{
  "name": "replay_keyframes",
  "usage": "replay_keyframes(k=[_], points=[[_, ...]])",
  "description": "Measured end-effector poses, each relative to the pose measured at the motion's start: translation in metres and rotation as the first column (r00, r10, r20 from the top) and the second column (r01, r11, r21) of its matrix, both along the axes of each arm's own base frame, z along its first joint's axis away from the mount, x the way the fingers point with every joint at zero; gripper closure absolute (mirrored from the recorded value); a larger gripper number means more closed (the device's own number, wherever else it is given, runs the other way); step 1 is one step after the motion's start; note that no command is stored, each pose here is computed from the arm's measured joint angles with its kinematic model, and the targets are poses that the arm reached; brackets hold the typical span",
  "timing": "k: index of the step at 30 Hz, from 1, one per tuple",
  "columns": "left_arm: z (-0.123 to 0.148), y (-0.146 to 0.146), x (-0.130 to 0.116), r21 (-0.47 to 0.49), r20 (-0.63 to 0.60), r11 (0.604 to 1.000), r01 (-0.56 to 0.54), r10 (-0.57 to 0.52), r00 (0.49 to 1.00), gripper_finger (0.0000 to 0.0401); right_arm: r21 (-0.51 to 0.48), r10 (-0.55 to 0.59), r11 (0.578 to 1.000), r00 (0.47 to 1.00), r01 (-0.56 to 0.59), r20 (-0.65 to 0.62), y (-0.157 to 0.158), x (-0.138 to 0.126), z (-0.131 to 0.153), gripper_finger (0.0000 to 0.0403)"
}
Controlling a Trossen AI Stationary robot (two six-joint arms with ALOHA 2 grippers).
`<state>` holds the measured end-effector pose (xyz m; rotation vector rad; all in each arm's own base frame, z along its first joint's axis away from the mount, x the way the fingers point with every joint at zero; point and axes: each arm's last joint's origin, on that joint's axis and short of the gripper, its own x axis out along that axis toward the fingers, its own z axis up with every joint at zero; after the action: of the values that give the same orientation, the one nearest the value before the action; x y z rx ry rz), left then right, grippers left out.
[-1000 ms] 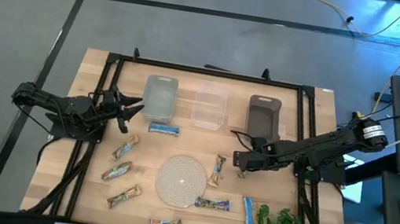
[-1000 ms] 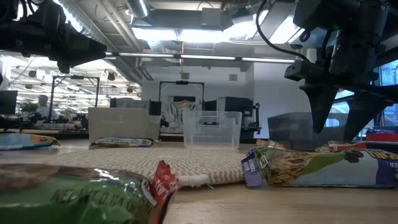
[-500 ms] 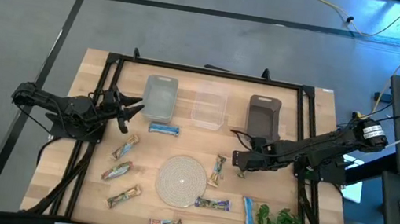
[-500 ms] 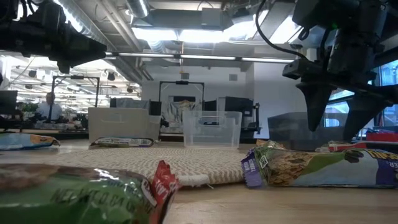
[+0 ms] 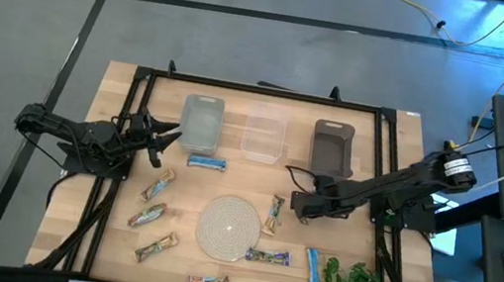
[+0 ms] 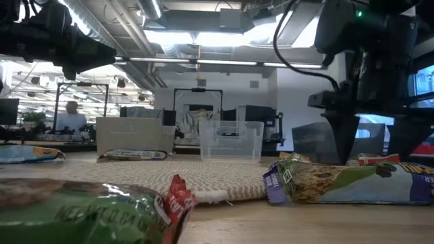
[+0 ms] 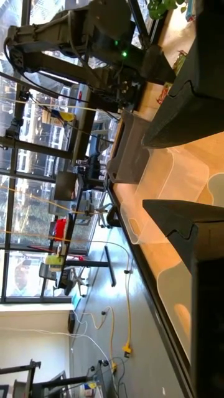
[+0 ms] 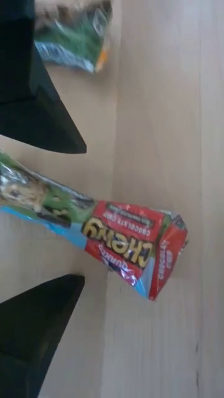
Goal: Pick and place Granola Bars by type
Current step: Put the red granola bar into the black bin
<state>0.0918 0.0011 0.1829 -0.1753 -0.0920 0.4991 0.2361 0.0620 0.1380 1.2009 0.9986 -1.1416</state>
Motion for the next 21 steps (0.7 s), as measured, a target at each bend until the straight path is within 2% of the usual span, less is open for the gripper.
replay_keyframes(k=[4, 7, 16, 21], points=[[-0.0001, 0.0000, 0.0000, 0.001, -0.001, 1.000, 0.000, 0.000, 1.000, 0.0265, -0.006, -0.014, 1.000, 1.000, 0.014, -0.019, 0.0004, 0.0015, -0.0043, 0.0072], [-0.0001, 0.0000, 0.0000, 0.001, -0.001, 1.000, 0.000, 0.000, 1.000, 0.0265, -0.009, -0.014, 1.000, 0.999, 0.014, -0.031, 0.0004, 0.0013, -0.0063, 0.0092], [-0.0002, 0.0000, 0.0000, 0.001, -0.002, 1.000, -0.001, 0.001, 1.000, 0.0265, -0.011, -0.010, 1.000, 0.998, 0.009, -0.066, -0.0002, -0.0020, -0.0078, 0.0200], [-0.0001, 0.0000, 0.0000, 0.001, -0.002, 1.000, -0.002, 0.002, 1.000, 0.0265, 0.011, 0.021, 1.000, 0.996, -0.020, -0.090, 0.0001, -0.0035, -0.0083, 0.0247]])
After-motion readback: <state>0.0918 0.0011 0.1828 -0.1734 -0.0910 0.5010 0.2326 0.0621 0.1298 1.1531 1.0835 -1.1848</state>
